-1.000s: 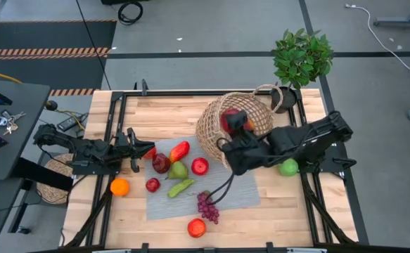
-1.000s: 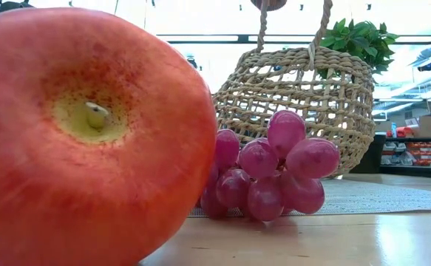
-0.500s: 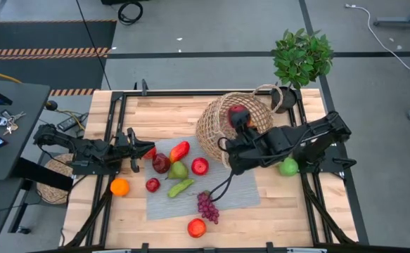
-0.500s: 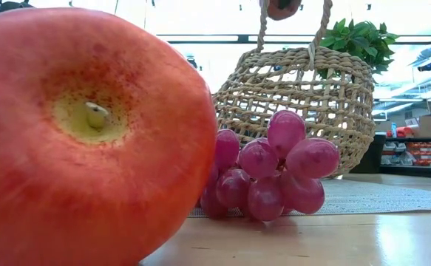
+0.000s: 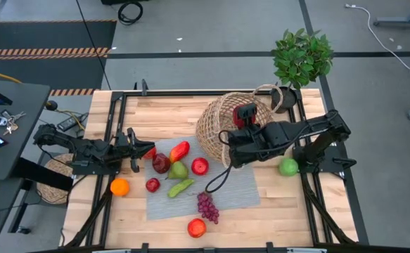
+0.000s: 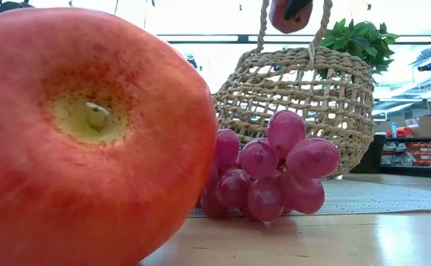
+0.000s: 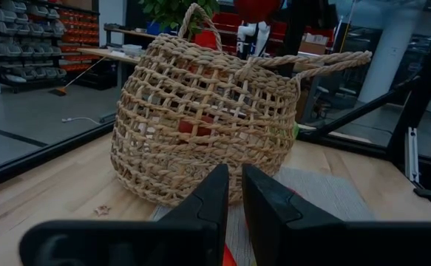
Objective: Build produce basket
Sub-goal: Put the pomegranate into the brown basket
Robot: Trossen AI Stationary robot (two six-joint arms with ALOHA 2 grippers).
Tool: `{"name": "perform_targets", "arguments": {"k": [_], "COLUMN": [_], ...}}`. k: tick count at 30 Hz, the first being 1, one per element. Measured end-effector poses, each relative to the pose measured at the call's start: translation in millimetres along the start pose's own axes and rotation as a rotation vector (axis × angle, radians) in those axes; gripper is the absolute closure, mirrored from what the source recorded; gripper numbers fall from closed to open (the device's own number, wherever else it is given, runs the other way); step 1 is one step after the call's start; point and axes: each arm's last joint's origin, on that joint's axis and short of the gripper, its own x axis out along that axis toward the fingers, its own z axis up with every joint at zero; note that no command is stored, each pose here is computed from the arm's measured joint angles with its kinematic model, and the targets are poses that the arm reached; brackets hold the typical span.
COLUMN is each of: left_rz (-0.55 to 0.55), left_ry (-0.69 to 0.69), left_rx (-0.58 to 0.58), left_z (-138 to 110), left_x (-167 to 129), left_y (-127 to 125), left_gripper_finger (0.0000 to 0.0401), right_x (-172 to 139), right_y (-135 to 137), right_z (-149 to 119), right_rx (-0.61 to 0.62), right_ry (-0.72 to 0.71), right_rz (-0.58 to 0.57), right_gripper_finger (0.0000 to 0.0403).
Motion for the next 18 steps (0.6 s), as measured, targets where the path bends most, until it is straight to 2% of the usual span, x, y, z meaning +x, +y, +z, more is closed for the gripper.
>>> {"name": "perform_targets", "arguments": {"k": [6, 13, 18], "left_rz": [0.0, 0.0, 0.0], "left_ry": [0.0, 0.0, 0.0], "left_rx": [0.0, 0.0, 0.0], "left_z": [0, 0, 0], "left_x": [0, 0, 0], "left_y": [0, 0, 0], "left_gripper_finger": [0.0353, 0.0353, 0.0353], "right_x": [0, -11, -19], "right_y": [-5, -28, -33], "right_z": [-5, -32, -50], "right_rx": [0.093, 0.365, 0.529], "right_ry": [-0.003, -0.036, -0.048], "right_rz": [0.033, 0.124, 0.177], "right_gripper_finger": [0.0047, 0.0047, 0.0047]}}
